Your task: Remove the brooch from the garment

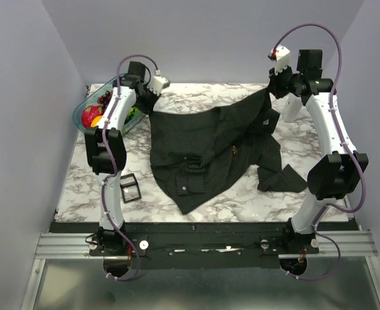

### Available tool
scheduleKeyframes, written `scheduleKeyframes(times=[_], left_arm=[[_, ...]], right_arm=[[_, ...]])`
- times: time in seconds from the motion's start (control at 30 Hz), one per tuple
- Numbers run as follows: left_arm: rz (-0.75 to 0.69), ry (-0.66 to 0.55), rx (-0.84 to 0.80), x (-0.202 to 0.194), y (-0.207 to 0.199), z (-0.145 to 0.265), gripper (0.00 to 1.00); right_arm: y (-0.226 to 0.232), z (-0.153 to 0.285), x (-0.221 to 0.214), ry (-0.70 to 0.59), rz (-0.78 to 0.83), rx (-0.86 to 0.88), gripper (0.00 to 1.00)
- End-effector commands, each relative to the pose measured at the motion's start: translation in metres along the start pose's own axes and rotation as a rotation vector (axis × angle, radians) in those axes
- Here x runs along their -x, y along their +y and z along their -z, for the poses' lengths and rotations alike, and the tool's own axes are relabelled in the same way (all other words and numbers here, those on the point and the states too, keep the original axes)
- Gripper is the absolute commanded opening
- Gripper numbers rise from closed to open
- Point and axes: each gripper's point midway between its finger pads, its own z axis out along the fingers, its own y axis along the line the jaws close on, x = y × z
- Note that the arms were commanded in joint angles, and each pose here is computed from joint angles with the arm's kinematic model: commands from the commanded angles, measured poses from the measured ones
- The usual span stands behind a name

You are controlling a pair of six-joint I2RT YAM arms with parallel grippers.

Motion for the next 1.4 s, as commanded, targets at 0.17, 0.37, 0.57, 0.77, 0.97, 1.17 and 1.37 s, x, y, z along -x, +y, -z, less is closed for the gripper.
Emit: scheduleKeyframes(times=[0.17,0.37,0.57,0.77,0.97,1.17,1.37], left_arm=[[-0.185,-0.502,0.492,0.112,0.075,0.199,0.0],[-0.239,-0.684,0.644,0.129,0.06,0.278,0.0],[-0.212,-0.831,0.683,0.137,0.029,0.339,0.0],[-0.343,-0.892,0.714,0.129,-0.015,0.404,0.0],[-0.448,-1.05,0.862,0.106,-0.057,0.477,0.0],[-0.407,-1.201,0.816,0.078,-0.107,0.522,0.0],[-0.441,-1.322,0.671,0.052,-0.17,0.551,0.0]], right_arm=[[-0.089,0.043,0.089,-0.215,0.006,-0.336,0.0],[-0.077,0.08,0.126,-0.32,0.026,-0.333,0.0],[-0.037,0.114,0.134,-0.412,0.171,-0.253,0.0],[-0.014,0.183,0.174,-0.584,0.149,-0.302,0.0],[0.033,0.281,0.185,-0.706,0.242,-0.385,0.0],[0.072,0.354,0.17,-0.742,0.277,-0.465,0.0],[0.123,0.436,0.174,-0.872,0.29,-0.475,0.0]])
